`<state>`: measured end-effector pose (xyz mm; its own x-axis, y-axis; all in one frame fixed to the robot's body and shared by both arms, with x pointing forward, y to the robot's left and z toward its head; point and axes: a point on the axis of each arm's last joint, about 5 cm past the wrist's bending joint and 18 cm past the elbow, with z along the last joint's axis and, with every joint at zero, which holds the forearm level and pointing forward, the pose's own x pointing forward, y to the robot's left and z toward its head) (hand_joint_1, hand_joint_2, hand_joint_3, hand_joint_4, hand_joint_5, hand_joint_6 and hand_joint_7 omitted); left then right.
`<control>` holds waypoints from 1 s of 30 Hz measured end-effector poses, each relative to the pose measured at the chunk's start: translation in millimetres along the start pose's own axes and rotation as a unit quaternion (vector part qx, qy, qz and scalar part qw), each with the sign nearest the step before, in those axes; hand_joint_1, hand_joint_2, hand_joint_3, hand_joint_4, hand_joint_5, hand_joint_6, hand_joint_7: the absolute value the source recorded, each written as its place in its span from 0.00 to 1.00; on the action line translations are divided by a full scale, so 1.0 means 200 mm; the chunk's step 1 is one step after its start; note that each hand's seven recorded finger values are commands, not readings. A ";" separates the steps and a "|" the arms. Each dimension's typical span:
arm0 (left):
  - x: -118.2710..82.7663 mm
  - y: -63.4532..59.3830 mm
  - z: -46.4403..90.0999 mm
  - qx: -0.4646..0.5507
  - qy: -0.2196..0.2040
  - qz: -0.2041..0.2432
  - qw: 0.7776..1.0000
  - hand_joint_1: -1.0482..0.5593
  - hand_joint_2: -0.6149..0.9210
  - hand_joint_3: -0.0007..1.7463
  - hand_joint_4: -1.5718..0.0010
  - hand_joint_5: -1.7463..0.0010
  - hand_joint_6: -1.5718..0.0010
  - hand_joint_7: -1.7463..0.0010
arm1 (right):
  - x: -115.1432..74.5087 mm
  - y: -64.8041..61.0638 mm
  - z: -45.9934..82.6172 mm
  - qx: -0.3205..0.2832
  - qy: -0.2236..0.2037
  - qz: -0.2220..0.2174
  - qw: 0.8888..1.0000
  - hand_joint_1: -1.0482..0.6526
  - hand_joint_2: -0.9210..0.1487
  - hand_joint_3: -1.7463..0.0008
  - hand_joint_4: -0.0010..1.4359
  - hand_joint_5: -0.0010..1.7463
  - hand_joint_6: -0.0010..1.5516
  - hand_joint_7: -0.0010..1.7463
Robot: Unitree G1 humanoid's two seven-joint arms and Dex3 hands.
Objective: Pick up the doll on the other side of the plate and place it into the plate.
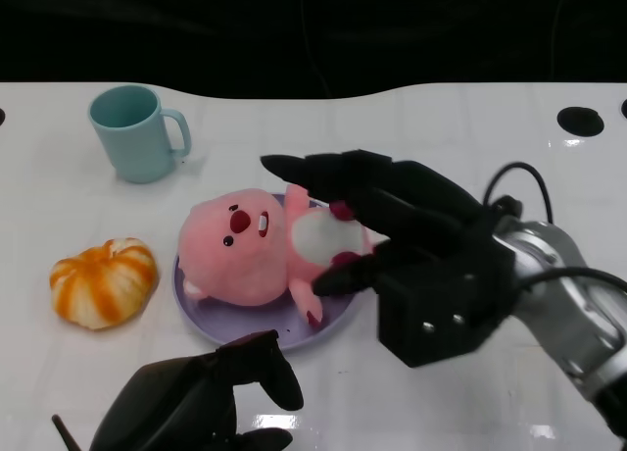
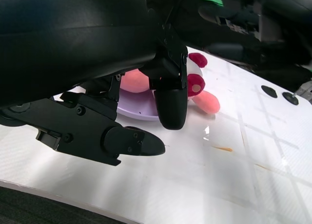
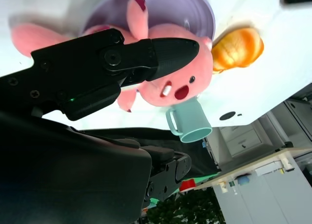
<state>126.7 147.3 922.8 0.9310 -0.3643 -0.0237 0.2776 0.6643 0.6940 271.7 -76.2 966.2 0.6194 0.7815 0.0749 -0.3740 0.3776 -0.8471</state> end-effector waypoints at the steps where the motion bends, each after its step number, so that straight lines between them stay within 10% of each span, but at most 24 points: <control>1: 0.00 0.00 0.00 0.000 0.000 0.000 1.000 0.43 0.94 0.14 0.62 0.00 0.81 0.01 | -0.03 0.00 -0.01 0.004 0.001 -0.002 1.000 0.17 0.00 0.83 0.01 0.24 0.08 0.03; 10: 0.00 0.01 -0.01 0.010 0.001 -0.004 1.000 0.35 1.00 0.05 0.54 0.00 0.63 0.00 | -0.29 -0.03 -0.06 0.029 0.025 -0.031 0.999 0.19 0.00 0.80 0.01 0.32 0.11 0.04; 30: 0.01 0.03 -0.05 -0.193 -0.010 0.045 0.980 0.43 0.99 0.01 0.54 0.00 0.67 0.00 | -0.58 -0.03 -0.03 0.073 0.100 -0.061 0.990 0.28 0.00 0.86 0.16 0.40 0.26 0.08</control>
<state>132.8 155.8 919.7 0.9518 -0.3039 0.0424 0.2678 0.8904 0.3681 206.1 -172.0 958.7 0.7853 0.6169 0.0529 -0.3754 0.5424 -0.7515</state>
